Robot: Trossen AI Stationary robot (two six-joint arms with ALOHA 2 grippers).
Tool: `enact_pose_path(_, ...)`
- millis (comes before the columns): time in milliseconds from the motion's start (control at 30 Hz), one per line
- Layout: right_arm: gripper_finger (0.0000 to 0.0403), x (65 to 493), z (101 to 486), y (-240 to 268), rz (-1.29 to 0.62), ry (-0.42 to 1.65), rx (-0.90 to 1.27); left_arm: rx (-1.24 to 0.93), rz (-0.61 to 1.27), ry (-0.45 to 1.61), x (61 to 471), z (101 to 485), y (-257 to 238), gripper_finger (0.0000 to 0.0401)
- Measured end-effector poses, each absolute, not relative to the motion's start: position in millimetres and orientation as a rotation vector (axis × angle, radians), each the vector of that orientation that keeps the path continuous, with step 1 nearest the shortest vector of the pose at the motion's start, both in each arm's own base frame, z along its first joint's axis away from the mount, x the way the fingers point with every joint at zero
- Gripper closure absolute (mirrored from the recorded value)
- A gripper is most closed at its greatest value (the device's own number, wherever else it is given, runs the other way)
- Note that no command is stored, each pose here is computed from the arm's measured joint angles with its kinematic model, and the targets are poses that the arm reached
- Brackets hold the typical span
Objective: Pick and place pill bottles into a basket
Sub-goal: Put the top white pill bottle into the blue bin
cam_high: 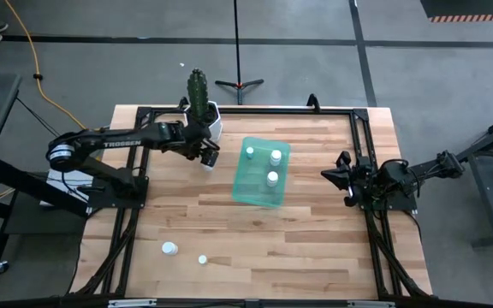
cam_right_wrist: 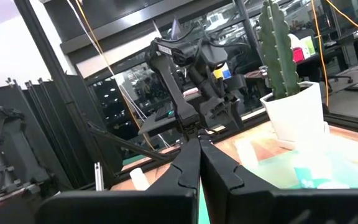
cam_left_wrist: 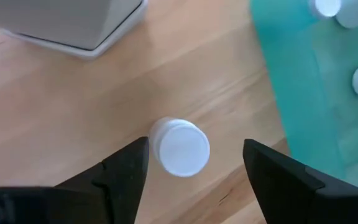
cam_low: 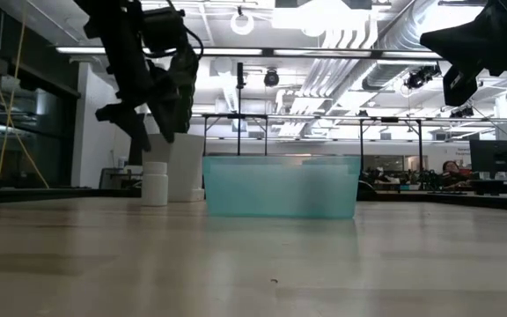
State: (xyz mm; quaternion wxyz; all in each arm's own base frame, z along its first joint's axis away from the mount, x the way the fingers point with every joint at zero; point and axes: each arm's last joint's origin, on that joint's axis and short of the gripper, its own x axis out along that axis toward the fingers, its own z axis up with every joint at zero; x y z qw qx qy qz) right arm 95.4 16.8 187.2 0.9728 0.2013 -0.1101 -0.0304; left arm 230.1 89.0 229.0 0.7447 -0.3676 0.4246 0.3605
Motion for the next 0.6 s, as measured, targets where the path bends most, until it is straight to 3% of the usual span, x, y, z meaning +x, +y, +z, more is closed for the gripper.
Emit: enact_pose_path(600, 0.0402, 96, 185, 17, -0.064, -0.206, 0.398, -0.827, 0.804, 1.083, 246, 194, 94, 0.0119)
